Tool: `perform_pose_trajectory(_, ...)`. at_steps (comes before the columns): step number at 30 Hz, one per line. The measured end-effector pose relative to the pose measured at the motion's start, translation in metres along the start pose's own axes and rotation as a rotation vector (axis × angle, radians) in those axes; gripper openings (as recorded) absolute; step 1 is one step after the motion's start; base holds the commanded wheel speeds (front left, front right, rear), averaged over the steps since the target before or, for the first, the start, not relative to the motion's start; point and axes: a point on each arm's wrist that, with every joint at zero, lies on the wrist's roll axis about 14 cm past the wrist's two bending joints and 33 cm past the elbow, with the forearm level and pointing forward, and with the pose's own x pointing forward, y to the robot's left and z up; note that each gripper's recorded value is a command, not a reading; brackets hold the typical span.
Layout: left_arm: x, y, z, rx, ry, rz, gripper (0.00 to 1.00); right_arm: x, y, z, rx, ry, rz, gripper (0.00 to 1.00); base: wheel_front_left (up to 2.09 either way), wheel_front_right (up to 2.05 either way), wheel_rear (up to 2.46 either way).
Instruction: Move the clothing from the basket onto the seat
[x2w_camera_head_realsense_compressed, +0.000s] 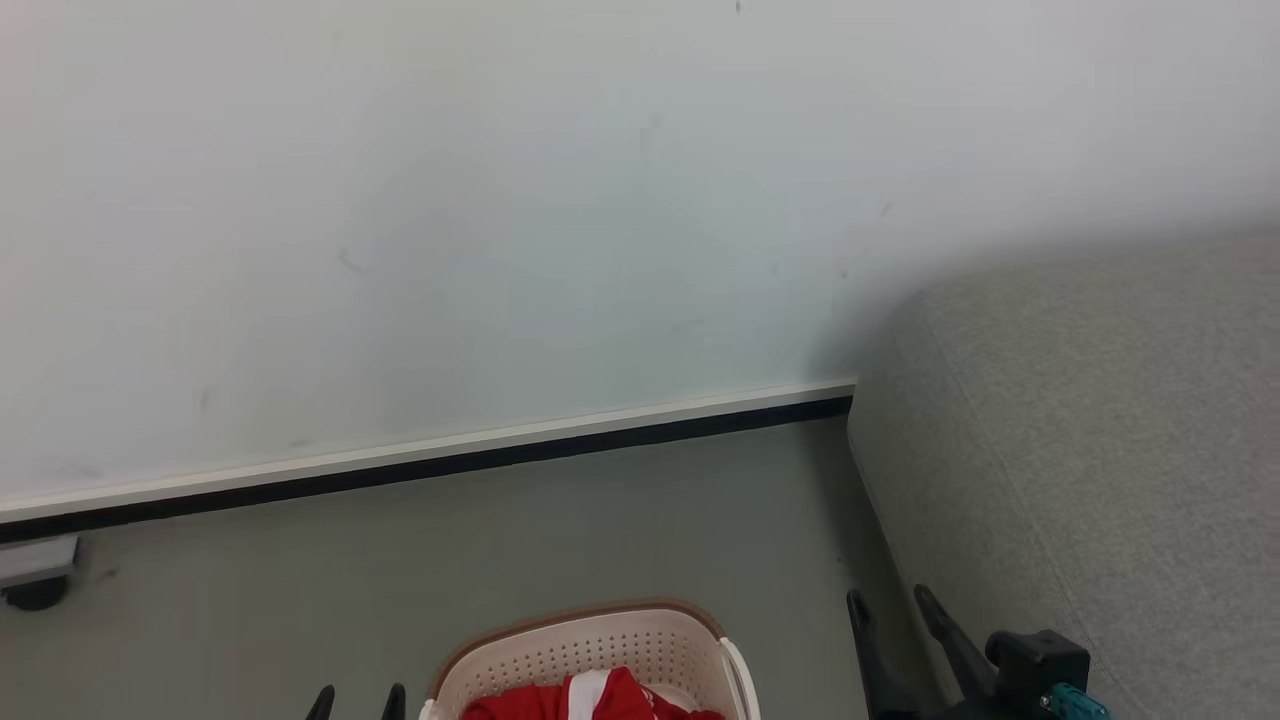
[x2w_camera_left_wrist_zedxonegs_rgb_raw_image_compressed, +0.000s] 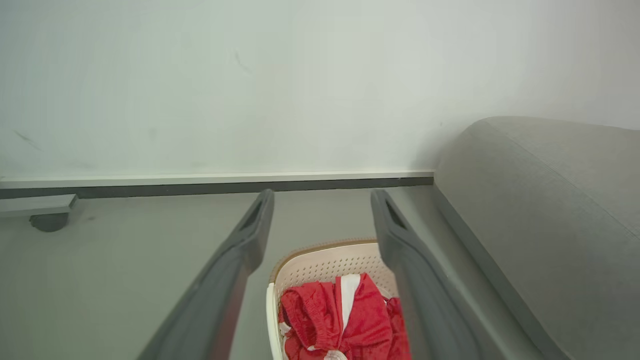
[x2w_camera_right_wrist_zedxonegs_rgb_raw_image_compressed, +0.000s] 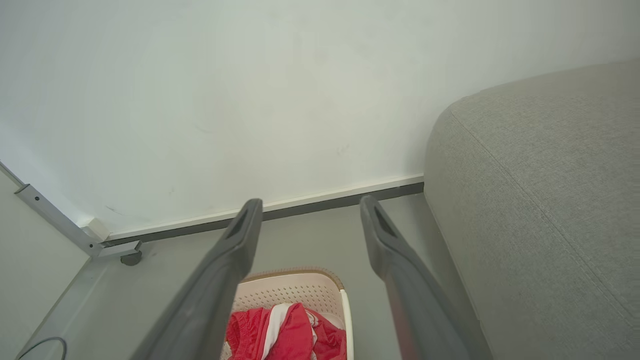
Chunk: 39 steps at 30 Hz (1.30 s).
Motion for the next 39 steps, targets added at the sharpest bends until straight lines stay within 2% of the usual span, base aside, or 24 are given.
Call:
perform_pose_trajectory(11,0.032,-0.043,-0.029,-0.021,0.088,-0.115,1.00,-0.015,-0.031,0.004,0.005,-0.010,-0.111,1.00,0.00,0.00,0.00)
perform_pose_trajectory(21,0.063,-0.085,-0.094,0.010,0.292,-0.234,1.00,-0.026,-0.073,0.004,0.021,-0.025,-0.249,1.00,0.00,0.00,0.00)
perform_pose_trajectory(33,0.105,-0.106,-0.182,0.104,0.550,-0.351,1.00,-0.022,-0.107,-0.031,0.063,0.048,-0.356,1.00,0.00,0.00,0.00)
perform_pose_trajectory(39,0.131,-0.104,-0.223,0.156,0.641,-0.384,1.00,-0.005,-0.115,-0.042,0.076,0.065,-0.362,1.00,0.00,0.00,0.00)
